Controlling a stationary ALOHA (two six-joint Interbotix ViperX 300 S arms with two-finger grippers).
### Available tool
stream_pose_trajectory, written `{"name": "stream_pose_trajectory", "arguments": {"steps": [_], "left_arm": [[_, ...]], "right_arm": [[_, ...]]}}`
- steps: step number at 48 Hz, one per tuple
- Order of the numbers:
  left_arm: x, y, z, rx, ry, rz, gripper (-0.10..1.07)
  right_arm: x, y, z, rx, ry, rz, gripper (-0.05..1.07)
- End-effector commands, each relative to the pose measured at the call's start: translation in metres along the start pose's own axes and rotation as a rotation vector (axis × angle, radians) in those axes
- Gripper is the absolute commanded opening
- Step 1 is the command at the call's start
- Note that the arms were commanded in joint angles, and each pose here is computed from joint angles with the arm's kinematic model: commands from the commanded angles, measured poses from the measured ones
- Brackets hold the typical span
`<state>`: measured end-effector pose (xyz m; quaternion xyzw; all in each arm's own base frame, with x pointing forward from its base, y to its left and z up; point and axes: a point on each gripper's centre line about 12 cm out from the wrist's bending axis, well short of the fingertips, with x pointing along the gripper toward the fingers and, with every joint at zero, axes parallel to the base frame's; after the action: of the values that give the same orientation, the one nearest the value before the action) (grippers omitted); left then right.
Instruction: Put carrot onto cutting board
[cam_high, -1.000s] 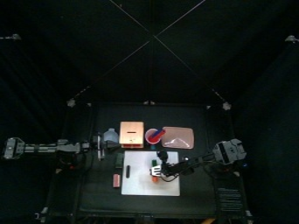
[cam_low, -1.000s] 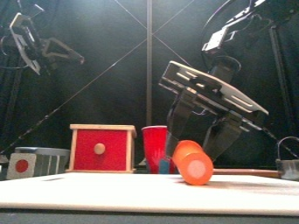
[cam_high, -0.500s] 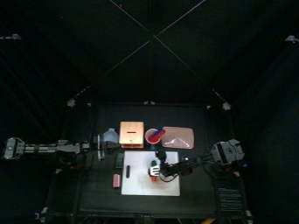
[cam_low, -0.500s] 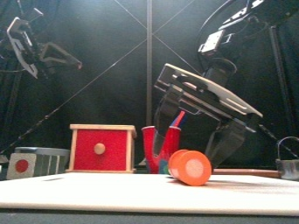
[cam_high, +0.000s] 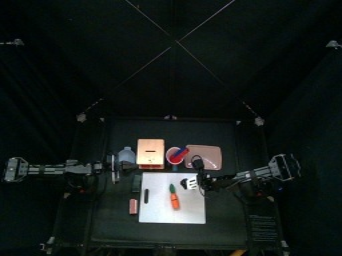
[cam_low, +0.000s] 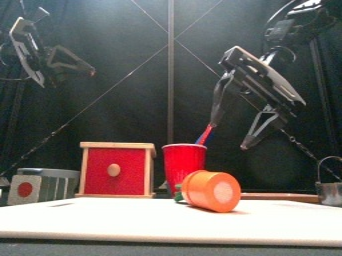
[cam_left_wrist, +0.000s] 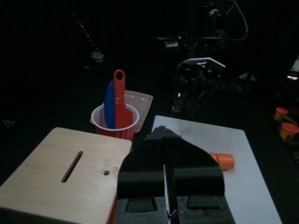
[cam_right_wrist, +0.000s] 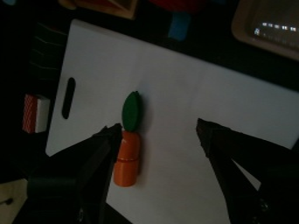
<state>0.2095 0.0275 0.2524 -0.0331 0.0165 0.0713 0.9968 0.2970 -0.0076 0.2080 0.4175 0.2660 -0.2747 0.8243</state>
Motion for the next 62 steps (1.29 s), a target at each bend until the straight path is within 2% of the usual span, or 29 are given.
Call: {"name": "stream_pose_trajectory", "arguments": {"steps": [1, 5, 14, 24, 28, 34, 49, 62], "left_arm": [[0.003, -0.002, 0.013, 0.009, -0.038, -0.007, -0.03], [0.003, -0.001, 0.012, 0.006, -0.037, -0.006, -0.03], [0.003, 0.0, 0.009, -0.039, -0.015, 0.008, -0.03], [0.003, 0.002, 0.008, -0.063, -0.011, 0.02, -0.03], [0.002, 0.005, 0.001, -0.079, 0.016, 0.035, -0.03], [-0.001, 0.015, -0.006, -0.096, 0.037, 0.084, -0.03], [-0.004, 0.04, -0.007, -0.084, 0.053, 0.201, -0.03], [-0.004, 0.042, -0.008, -0.089, 0.054, 0.213, -0.03]], "right_arm": [[-0.022, 0.002, 0.01, -0.1, -0.057, 0.1, 0.98], [-0.044, -0.006, 0.016, -0.225, -0.127, 0.159, 0.98], [-0.065, -0.034, 0.016, -0.248, -0.187, 0.164, 0.98], [-0.061, -0.045, 0.009, -0.281, -0.174, 0.141, 0.98], [-0.057, -0.051, 0.006, -0.274, -0.163, 0.117, 0.98], [-0.056, -0.056, 0.004, -0.245, -0.149, 0.101, 0.98], [-0.056, -0.058, 0.007, -0.212, -0.153, 0.074, 0.98], [-0.057, -0.055, 0.009, -0.225, -0.166, 0.08, 0.98]]}}
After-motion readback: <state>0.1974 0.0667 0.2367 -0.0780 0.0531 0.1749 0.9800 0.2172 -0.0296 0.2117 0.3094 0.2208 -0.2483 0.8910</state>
